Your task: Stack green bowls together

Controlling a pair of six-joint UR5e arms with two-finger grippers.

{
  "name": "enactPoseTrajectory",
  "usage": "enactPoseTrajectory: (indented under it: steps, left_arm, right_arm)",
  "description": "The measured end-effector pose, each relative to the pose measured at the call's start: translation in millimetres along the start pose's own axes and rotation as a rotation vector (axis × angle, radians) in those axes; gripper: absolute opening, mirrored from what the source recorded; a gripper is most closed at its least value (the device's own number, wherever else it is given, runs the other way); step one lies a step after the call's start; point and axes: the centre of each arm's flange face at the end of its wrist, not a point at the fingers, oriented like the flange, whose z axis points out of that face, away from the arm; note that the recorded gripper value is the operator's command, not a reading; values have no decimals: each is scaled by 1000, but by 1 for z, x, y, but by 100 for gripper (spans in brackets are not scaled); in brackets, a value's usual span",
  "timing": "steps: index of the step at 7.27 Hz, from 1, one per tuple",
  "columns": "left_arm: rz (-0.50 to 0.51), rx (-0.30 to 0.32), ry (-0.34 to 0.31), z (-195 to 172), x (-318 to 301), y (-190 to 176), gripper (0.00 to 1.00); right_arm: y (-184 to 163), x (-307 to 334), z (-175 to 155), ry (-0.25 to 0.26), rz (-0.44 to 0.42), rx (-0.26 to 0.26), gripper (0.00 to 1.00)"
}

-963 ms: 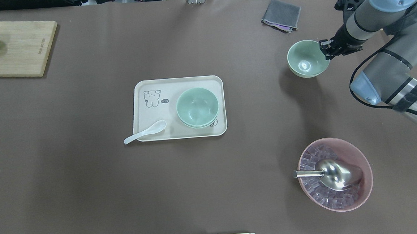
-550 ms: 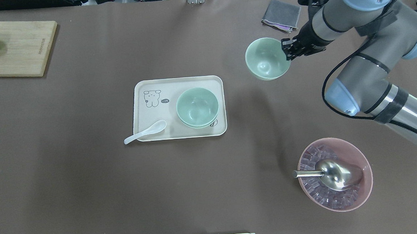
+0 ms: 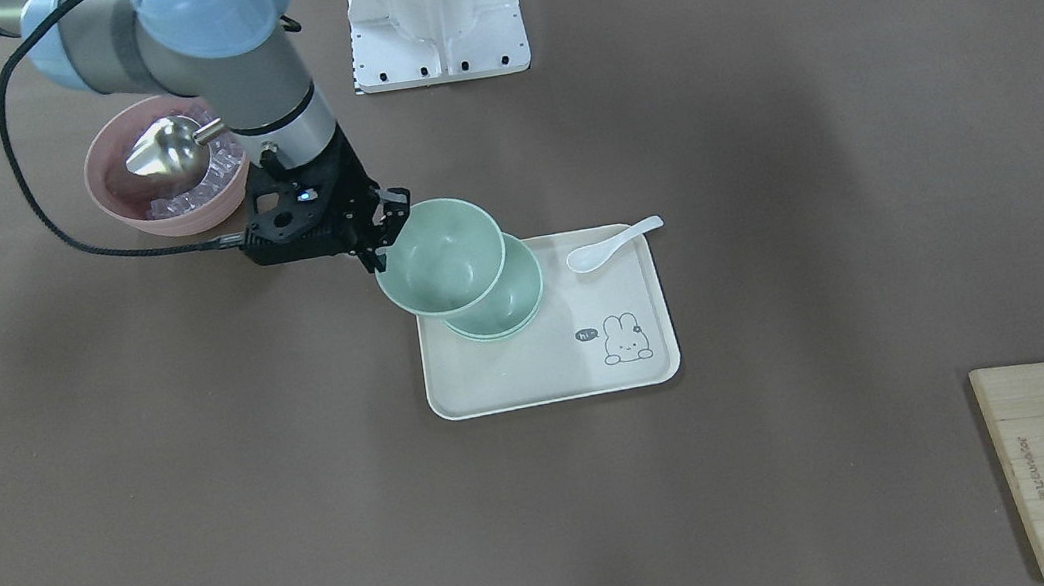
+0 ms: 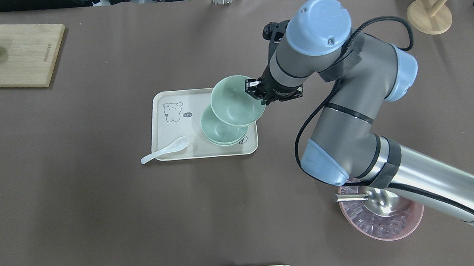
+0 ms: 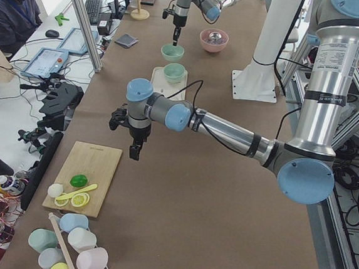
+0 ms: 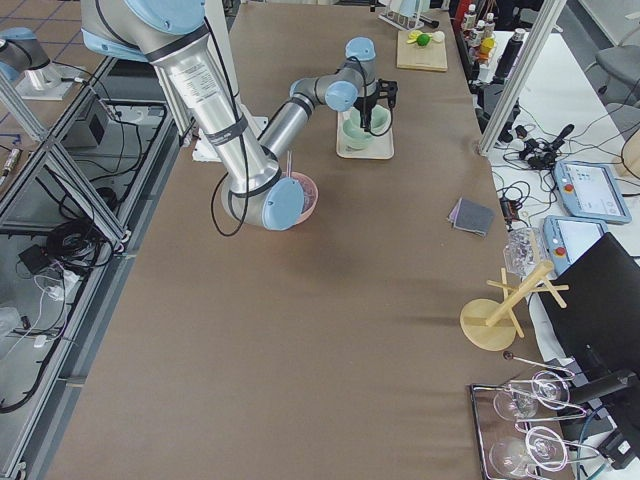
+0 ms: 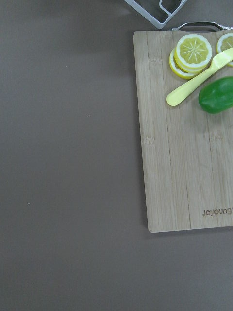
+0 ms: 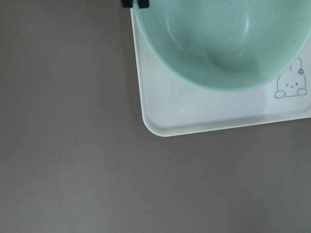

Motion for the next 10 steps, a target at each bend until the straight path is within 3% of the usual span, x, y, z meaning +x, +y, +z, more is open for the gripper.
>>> enactPoseTrajectory:
  steps: [4,10]
  left_arm:
    - [27,39,14,13,-17,29,98]
    - [24,36,19,18,-21,34,98]
  right_arm:
    - [4,-41,29,65,27,-39,0]
    - [-5,-46,56,113,25,-55,0]
